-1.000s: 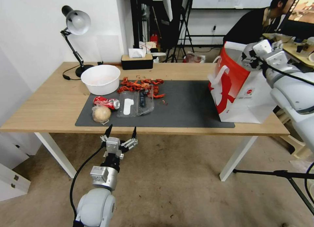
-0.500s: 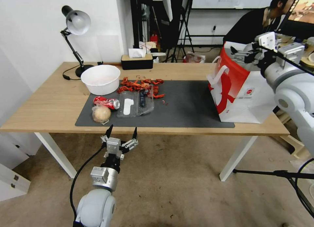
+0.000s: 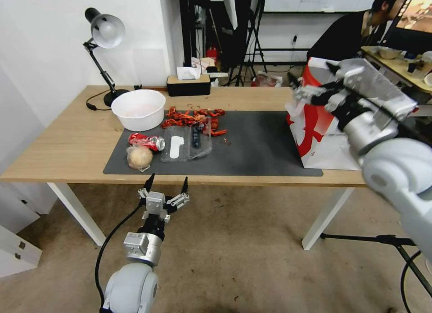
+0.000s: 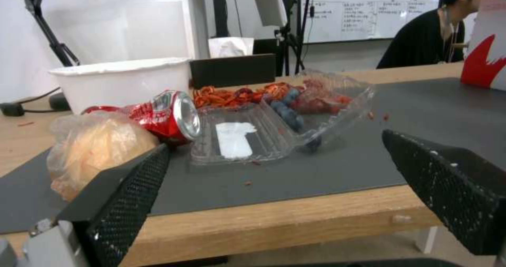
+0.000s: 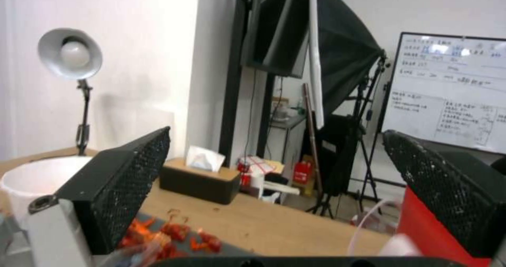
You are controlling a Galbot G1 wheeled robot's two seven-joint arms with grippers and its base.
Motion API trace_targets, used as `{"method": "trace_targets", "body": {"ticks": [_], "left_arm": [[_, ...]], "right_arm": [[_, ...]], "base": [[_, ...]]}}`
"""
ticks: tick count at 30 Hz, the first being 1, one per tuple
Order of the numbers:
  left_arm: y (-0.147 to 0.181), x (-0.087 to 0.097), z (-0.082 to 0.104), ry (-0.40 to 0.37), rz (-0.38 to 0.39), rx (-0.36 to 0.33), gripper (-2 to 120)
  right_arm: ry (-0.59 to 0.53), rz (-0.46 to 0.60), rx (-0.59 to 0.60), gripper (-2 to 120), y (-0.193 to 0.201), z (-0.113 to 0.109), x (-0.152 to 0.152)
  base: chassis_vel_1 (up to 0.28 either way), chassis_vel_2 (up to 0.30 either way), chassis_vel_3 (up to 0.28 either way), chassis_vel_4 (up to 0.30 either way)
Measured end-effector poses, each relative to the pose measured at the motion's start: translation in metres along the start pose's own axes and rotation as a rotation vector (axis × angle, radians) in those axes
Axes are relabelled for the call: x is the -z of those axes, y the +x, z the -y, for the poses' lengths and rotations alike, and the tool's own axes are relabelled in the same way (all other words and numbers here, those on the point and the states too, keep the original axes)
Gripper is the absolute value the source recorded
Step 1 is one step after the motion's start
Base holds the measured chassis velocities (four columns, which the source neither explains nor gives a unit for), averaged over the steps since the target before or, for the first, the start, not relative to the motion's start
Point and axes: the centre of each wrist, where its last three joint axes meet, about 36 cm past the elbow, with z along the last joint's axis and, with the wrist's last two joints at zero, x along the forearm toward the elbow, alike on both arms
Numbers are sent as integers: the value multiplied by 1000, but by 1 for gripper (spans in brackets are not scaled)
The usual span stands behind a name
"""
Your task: Pick up the trash from the table and place it into the takeout bag.
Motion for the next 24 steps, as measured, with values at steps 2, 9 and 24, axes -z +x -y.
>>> {"method": "trace_targets", "body": {"ticks": [2,9,24], "left_arm": [[0,-1,-1,-2,1,3,100],[1,-2,-6,-10,1,12,100],[2,-5,-14,-22,1,18,100]], "right_arm": [[-3,8,5,100,8,-6,-7],[3,46,-15,100,34,-22,-36],[-15,27,-183,100,108,-66,-104]], "base": [[0,0,0,0],[0,0,0,0],[0,0,0,0]]}}
